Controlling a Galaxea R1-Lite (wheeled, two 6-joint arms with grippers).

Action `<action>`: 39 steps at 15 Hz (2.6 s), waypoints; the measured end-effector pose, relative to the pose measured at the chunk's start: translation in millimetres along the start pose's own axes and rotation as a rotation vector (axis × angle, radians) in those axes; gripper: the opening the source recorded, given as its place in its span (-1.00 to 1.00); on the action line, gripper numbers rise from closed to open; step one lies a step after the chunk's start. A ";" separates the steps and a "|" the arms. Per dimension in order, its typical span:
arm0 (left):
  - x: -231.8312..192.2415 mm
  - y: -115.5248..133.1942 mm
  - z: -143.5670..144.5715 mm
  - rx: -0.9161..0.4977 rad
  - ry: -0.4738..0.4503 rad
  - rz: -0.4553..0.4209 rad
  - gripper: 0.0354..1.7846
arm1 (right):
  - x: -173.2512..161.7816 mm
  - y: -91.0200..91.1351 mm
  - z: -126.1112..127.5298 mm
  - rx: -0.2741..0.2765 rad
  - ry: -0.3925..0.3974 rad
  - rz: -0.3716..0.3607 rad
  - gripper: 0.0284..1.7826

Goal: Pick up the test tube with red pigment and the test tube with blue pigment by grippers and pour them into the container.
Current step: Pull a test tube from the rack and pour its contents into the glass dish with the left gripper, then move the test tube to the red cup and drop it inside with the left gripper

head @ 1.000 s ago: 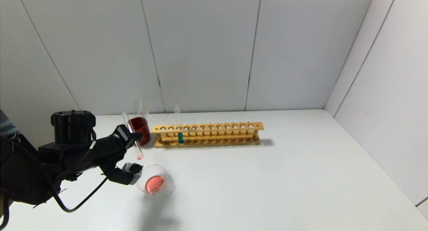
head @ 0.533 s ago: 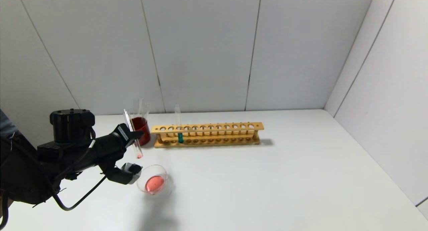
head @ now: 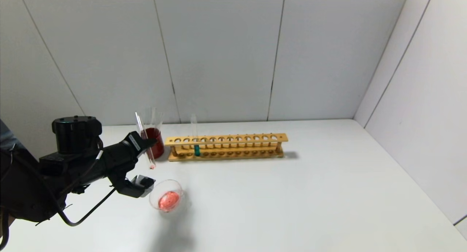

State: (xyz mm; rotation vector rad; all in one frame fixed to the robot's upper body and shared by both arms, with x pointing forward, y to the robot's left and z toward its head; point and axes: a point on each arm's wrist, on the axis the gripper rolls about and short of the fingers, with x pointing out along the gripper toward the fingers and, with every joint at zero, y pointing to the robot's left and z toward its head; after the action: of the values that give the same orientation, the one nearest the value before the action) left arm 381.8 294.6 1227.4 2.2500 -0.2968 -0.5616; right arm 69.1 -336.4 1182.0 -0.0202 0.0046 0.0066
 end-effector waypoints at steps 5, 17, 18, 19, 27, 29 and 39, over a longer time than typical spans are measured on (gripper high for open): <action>-0.3 0.5 0.3 0.003 0.008 0.001 -0.67 | 0.0 0.0 0.0 0.000 0.000 0.000 0.96; -14.4 20.2 -14.6 -0.582 0.278 -0.033 -0.67 | 0.0 0.0 0.0 0.000 0.000 0.000 0.96; -14.7 24.5 -16.8 -0.688 0.328 -0.030 -0.67 | 0.0 0.0 0.0 0.000 0.000 0.000 0.96; -14.7 29.8 -20.4 -0.811 0.382 -0.025 -0.67 | 0.0 0.0 0.0 0.000 0.000 0.000 0.96; -17.9 74.3 -57.7 -1.858 0.463 0.239 -0.67 | 0.0 0.0 0.0 0.000 0.000 0.000 0.96; -19.6 74.5 -62.7 -2.028 0.462 0.306 -0.67 | 0.0 0.0 0.0 0.000 0.000 0.000 0.96; 16.4 65.2 -77.0 -2.247 0.418 0.363 -0.67 | 0.0 0.0 0.0 0.000 0.000 0.000 0.96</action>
State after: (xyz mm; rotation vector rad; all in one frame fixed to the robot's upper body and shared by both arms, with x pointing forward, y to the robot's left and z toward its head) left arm 431.1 294.3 1316.9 0.0563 0.1741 0.0199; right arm 69.1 -336.4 1182.0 -0.0206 0.0046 0.0066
